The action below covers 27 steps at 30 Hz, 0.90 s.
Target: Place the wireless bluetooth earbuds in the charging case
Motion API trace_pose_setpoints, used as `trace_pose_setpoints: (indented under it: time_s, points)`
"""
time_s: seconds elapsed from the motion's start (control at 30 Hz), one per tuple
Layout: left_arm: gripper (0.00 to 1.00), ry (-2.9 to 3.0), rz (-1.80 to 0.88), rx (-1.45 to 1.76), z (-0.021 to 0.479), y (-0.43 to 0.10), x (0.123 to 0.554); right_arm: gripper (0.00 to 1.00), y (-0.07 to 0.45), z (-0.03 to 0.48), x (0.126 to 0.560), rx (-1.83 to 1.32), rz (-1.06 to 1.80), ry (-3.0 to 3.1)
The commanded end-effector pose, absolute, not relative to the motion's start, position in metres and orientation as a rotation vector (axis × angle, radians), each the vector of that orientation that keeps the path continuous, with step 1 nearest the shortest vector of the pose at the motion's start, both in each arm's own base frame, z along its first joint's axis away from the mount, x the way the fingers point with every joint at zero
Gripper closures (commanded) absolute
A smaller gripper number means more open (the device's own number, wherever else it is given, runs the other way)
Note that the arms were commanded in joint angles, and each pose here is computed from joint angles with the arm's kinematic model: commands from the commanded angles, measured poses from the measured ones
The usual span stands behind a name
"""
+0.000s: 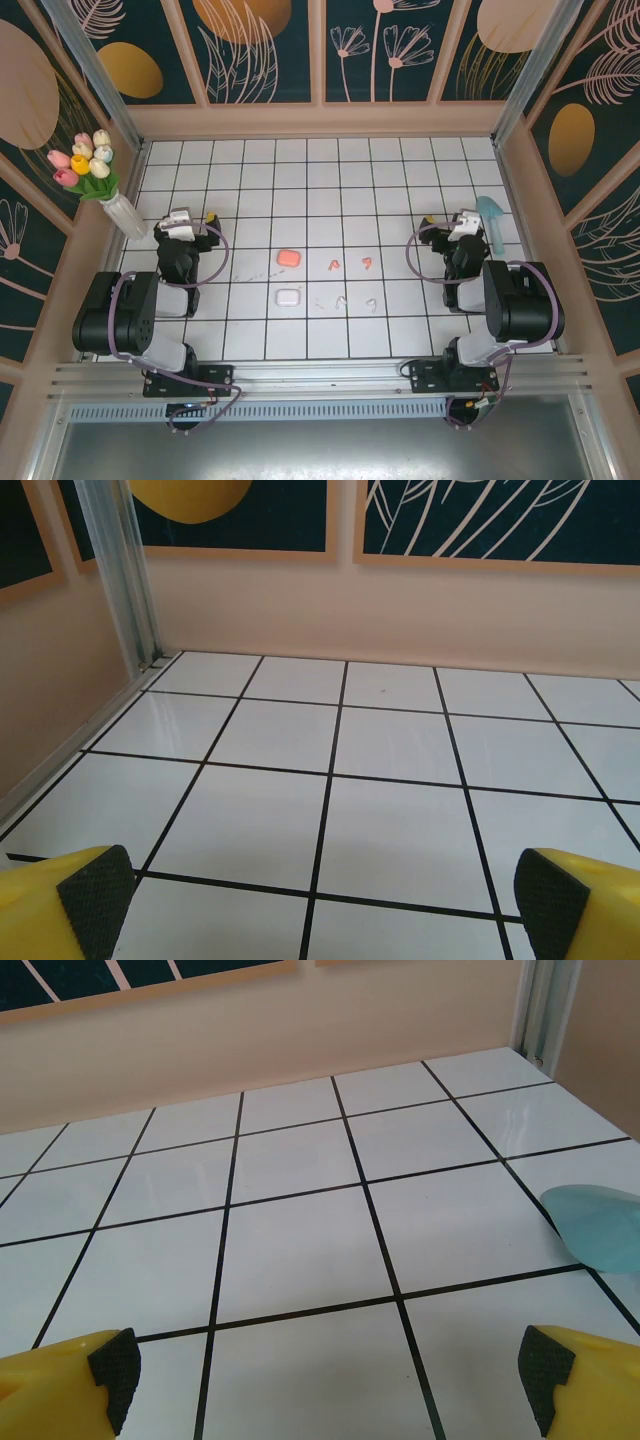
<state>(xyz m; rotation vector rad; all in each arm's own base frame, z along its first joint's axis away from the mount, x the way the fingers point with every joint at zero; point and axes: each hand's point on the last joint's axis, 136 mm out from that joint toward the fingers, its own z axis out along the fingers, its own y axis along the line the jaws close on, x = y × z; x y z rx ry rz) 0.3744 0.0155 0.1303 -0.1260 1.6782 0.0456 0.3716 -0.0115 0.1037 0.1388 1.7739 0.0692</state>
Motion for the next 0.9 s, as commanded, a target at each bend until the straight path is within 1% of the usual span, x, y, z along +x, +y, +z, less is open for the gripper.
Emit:
trace_pose_setpoints:
  time_s: [0.0, 0.87]
  points:
    - [0.01, 1.655, 0.045, -0.155, 0.1364, 0.0198, 0.3768, 0.01, -0.0093, 0.1196, 0.3776, 0.109, 0.074, 1.719]
    - [0.01, 1.663, 0.043, -0.156, 0.135, 0.0195, 0.3787, 0.01, -0.0108, 0.1206, 0.3768, 0.108, 0.114, 1.715]
